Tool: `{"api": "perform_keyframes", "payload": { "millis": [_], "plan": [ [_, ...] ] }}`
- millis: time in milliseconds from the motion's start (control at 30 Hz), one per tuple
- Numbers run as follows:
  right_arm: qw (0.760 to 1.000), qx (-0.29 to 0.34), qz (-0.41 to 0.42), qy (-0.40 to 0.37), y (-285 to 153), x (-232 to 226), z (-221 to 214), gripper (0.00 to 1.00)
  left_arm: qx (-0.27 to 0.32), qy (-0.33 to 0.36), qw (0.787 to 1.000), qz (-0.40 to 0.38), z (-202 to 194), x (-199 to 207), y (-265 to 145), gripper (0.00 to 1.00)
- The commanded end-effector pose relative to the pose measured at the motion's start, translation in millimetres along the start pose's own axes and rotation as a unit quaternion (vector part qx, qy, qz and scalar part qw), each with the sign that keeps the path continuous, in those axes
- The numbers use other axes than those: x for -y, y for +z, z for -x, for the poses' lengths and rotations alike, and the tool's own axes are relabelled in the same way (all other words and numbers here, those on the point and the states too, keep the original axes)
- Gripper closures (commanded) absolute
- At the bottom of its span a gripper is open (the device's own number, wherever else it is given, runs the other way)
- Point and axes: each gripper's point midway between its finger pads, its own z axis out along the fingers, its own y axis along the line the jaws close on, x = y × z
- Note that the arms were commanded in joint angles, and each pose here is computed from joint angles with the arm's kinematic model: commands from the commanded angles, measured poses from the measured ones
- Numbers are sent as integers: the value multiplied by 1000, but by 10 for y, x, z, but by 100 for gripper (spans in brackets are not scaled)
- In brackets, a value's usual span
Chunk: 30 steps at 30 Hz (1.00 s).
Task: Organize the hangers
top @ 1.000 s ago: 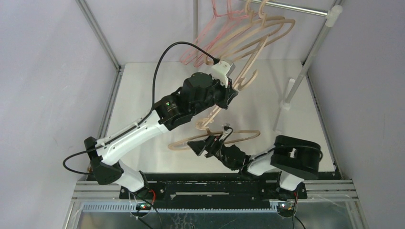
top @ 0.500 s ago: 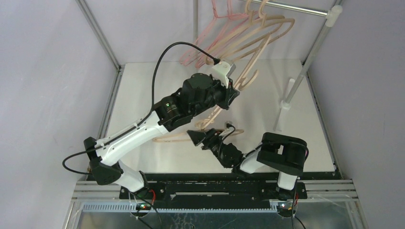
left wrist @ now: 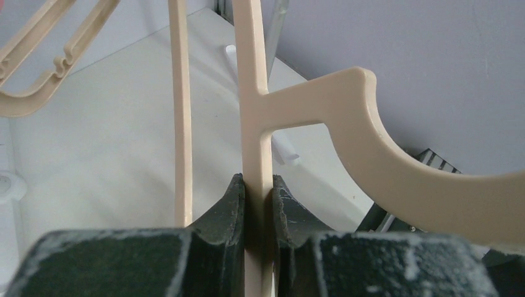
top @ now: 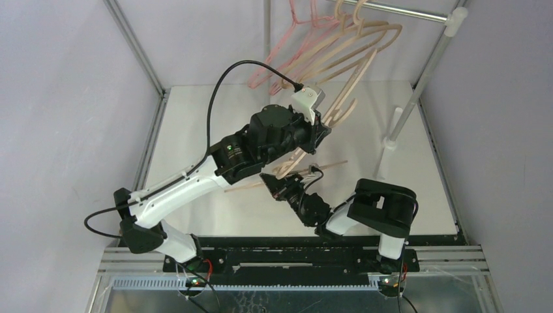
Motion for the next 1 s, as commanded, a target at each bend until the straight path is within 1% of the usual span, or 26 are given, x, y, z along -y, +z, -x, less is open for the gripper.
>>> {"api": "perform_keyframes", "payload": {
  "millis": [0,167,233,333,500,567,700,767,867,967],
  "plan": [
    [999,-20,37,13,-97,-165,52,100,61,-10,998,9,385,-29,-171,100],
    [999,-33,31,-16,-268,-135,131,100,56,-10,998,22,292,-76,-102,100],
    [998,-50,28,-41,-315,-180,103,100,51,-12,998,22,237,-78,-59,100],
    [992,-72,57,-84,-374,-385,35,100,43,-17,999,16,138,-53,10,100],
    [984,-126,63,-108,-358,-398,-129,100,32,-26,999,7,42,-21,52,100],
    [980,-154,55,-112,-310,-363,-233,100,35,-28,999,4,54,-11,38,100],
    [977,-166,62,-118,-265,-399,-367,100,34,-32,999,-6,53,36,40,100],
    [975,-180,46,-118,-257,-303,-434,100,36,-29,999,-5,83,30,17,100],
    [975,-189,25,-110,-294,-151,-484,100,49,-23,999,-1,201,9,-85,100],
    [978,-177,7,-106,-365,-37,-407,100,53,-13,998,11,259,-59,-204,100]
  ]
}}
